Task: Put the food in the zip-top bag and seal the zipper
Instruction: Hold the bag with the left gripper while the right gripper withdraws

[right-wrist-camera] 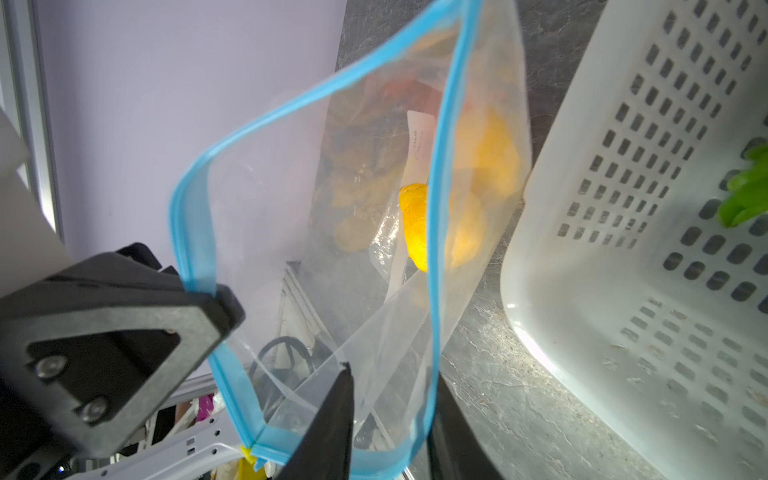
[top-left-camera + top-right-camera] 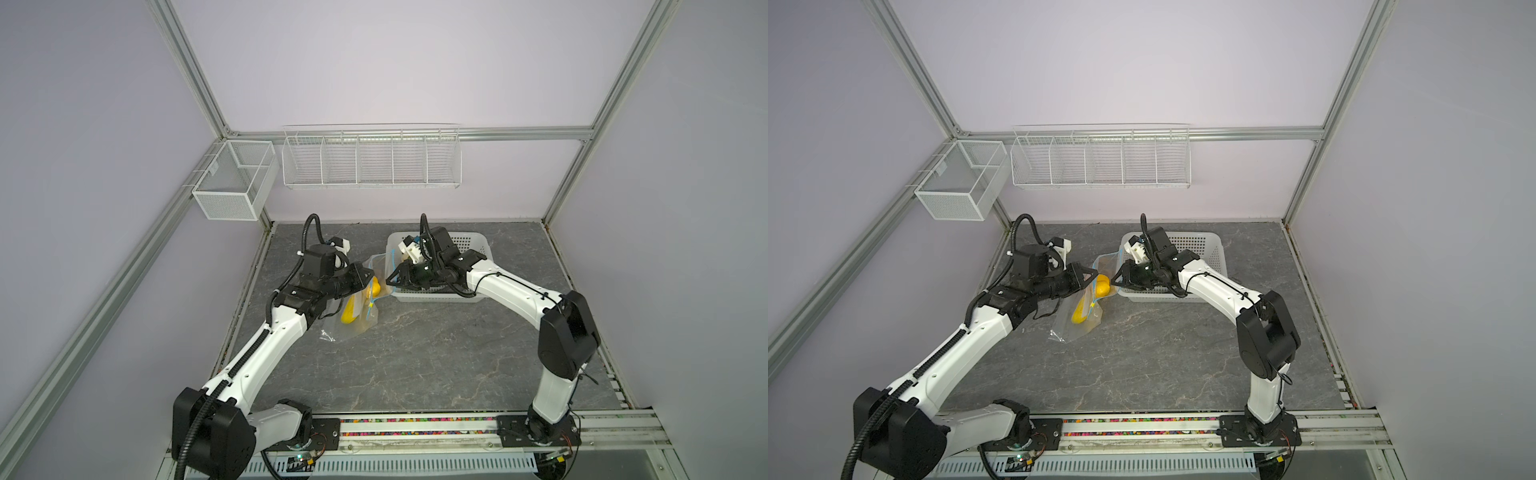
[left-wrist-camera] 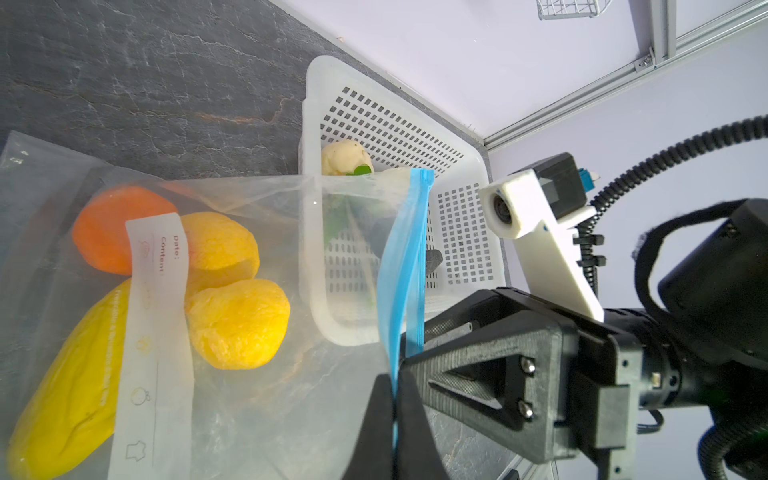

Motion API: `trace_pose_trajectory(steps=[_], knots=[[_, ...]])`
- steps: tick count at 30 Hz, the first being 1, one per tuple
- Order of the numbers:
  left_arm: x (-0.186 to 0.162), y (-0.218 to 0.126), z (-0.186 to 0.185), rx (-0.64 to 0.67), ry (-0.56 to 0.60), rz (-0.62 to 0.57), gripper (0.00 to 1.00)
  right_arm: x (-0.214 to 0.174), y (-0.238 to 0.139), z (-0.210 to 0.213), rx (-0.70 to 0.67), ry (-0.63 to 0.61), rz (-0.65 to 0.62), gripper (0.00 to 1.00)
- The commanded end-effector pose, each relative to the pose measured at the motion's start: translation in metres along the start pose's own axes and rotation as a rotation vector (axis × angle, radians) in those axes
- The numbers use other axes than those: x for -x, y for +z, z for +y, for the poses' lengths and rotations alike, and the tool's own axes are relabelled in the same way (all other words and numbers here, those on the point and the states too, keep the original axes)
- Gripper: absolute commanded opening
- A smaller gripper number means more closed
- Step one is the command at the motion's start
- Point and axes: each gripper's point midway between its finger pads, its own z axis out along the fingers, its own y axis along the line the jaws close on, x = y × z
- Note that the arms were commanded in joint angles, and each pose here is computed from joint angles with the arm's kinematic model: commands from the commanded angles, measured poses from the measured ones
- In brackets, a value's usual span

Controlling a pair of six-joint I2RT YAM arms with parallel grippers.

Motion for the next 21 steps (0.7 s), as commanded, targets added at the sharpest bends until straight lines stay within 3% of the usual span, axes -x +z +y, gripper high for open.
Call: trace_pose_trajectory(steps=[1, 13, 17, 21], knots=[[0.010, -0.011, -0.008, -0.008, 0.034, -0.040, 0.00, 0.003, 0.005, 0.008, 0.023, -0.011, 0.001, 0.26], [0.012, -0.022, -0.006, 0.018, 0.043, -0.061, 0.00, 0.006, 0.012, 0.012, 0.021, -0.034, 0.011, 0.24], [0.011, -0.016, -0.004, 0.014, 0.037, -0.050, 0.00, 0.011, -0.001, 0.013, -0.007, -0.053, -0.009, 0.32], [0.009, -0.011, -0.003, 0.001, 0.028, -0.041, 0.00, 0.017, -0.027, 0.013, -0.040, -0.083, -0.055, 0.47]])
